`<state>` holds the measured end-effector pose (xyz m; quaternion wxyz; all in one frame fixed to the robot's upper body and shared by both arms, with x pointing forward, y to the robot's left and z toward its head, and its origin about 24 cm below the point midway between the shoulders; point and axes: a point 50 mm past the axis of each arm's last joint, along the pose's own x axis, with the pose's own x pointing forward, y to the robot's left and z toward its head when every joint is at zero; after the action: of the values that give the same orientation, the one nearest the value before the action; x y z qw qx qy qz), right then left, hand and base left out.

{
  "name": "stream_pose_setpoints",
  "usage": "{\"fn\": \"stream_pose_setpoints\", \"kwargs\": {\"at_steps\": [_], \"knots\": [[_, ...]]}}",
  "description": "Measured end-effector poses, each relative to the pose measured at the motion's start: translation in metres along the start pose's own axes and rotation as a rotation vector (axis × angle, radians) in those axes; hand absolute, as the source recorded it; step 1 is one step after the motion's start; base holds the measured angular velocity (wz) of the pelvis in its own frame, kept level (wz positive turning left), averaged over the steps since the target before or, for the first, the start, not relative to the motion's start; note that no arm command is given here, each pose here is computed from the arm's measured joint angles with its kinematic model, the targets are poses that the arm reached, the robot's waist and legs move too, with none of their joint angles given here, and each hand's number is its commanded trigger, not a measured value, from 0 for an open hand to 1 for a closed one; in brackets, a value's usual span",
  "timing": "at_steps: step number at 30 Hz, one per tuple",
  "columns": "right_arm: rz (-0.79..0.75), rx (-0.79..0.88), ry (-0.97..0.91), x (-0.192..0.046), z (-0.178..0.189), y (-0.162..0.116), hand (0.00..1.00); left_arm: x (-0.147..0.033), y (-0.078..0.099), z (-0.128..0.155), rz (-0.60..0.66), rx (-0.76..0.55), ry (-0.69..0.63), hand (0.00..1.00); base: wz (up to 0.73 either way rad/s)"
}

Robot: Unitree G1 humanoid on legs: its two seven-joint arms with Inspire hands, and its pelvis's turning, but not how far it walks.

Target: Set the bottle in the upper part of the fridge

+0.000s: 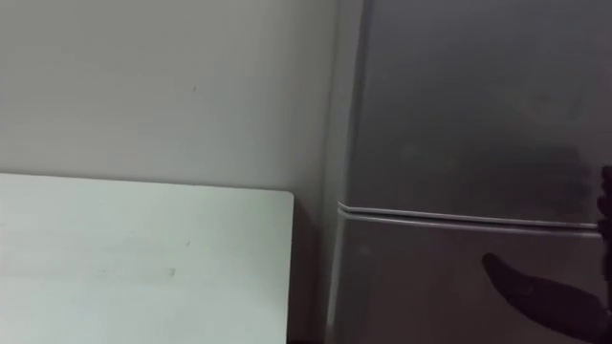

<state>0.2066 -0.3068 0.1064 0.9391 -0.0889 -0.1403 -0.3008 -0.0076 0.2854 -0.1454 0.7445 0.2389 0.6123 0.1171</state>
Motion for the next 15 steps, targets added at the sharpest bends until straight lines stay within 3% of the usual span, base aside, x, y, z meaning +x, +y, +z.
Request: {"fn": "stream_pose_setpoints", "kwargs": {"at_steps": [11,15], "knots": [[-0.319,0.103,0.044,-0.001,-0.001,-0.04,0.0,0.0,-0.003,0.01,0.039,-0.053,-0.026,0.0,-0.04],[-0.422,0.097,0.119,-0.017,-0.012,-0.056,0.0,0.001,-0.003,0.017,0.059,-0.065,-0.044,0.0,0.0]]}}
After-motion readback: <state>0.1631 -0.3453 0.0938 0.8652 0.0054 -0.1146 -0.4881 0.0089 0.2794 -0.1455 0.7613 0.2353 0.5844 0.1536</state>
